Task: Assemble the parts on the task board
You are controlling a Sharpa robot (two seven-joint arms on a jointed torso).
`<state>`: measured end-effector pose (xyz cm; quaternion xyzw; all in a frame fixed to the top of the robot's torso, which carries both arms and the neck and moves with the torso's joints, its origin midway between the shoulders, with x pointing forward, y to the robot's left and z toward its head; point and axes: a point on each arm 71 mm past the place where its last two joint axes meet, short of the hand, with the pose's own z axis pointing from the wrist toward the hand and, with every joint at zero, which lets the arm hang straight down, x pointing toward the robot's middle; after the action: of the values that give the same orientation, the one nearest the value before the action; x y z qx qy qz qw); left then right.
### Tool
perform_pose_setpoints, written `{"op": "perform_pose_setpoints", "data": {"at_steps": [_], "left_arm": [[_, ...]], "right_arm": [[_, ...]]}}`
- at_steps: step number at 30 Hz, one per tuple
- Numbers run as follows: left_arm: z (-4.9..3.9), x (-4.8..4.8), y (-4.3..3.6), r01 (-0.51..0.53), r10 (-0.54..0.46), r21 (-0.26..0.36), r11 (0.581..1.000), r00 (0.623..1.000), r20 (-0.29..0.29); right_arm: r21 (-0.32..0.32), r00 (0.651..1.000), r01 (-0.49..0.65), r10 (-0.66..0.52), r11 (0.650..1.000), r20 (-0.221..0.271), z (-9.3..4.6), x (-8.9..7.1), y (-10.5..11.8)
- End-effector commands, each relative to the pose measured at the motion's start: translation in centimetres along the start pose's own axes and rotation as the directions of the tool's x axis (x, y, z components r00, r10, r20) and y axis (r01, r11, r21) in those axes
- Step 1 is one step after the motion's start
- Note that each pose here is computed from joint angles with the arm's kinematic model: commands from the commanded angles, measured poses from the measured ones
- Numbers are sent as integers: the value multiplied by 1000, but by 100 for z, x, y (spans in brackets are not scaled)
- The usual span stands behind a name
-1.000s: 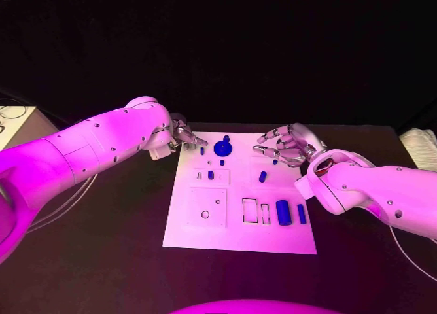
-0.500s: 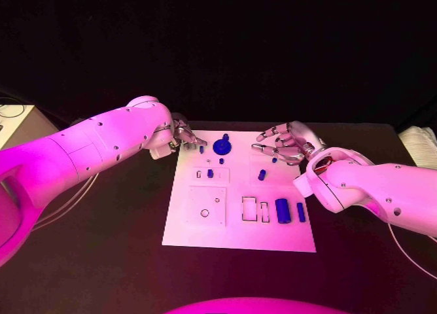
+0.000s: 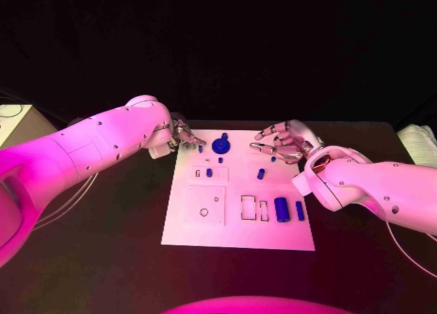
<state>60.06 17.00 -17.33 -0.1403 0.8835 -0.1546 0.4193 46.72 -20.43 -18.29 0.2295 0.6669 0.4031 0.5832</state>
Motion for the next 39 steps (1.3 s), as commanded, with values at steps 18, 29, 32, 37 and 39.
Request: {"op": "perform_pose_setpoints", "data": {"at_steps": [18, 29, 32, 37, 39], "left_arm": [[23, 51, -56, 24, -23, 37, 999, 999, -29], [30, 55, -47, 23, -22, 31, 999, 999, -40], [32, 57, -45, 23, -22, 30, 999, 999, -42], [37, 63, -45, 23, -22, 30, 999, 999, -46], [38, 65, -44, 24, -22, 31, 999, 999, -48]], "right_arm": [[-18, 1000, 4, -4, 1000, -11, 2, 16, 30], [-19, 1000, 4, -4, 1000, -11, 4, 18, 31], [-19, 1000, 4, -4, 1000, -11, 4, 18, 32], [-19, 1000, 4, -4, 1000, -12, 5, 19, 32], [-19, 1000, 4, -4, 1000, -12, 5, 20, 33]]}}
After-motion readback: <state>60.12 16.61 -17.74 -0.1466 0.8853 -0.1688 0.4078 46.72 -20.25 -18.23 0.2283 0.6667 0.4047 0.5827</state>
